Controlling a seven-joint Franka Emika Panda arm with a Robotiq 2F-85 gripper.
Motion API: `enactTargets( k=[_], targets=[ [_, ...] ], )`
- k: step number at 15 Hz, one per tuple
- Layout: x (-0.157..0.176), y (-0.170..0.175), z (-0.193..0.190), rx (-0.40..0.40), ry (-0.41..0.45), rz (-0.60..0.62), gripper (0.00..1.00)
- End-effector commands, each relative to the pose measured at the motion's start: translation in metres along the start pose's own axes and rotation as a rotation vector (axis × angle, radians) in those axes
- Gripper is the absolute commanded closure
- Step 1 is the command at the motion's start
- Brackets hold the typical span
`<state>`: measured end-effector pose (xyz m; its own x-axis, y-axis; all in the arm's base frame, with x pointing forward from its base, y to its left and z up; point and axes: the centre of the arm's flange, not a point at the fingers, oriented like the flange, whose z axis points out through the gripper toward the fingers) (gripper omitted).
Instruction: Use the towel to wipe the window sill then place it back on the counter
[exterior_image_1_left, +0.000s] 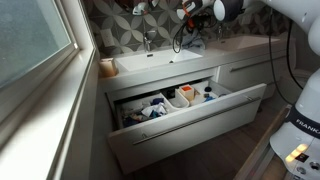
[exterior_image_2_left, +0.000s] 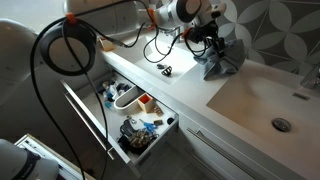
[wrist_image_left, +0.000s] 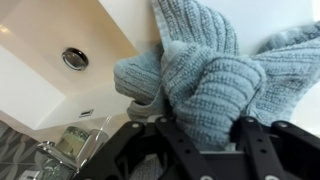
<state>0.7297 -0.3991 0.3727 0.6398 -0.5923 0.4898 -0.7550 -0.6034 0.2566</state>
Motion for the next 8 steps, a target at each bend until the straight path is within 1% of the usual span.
enactTargets(
  k=[1, 2, 3, 4, 6, 8],
  targets=[
    [0.040, 0.016, -0.045, 0.039, -0.015, -0.037, 0.18],
    [0.039, 0.026, -0.064, 0.062, -0.050, -0.095, 0.12],
    [0.033, 0.034, -0.087, 0.111, -0.076, -0.129, 0.05],
    [0.028, 0.040, -0.105, 0.118, -0.096, -0.177, 0.01],
    [0.019, 0.045, -0.136, 0.137, -0.143, -0.268, 0.00],
    [0.012, 0.045, -0.158, 0.155, -0.193, -0.357, 0.00]
  ],
)
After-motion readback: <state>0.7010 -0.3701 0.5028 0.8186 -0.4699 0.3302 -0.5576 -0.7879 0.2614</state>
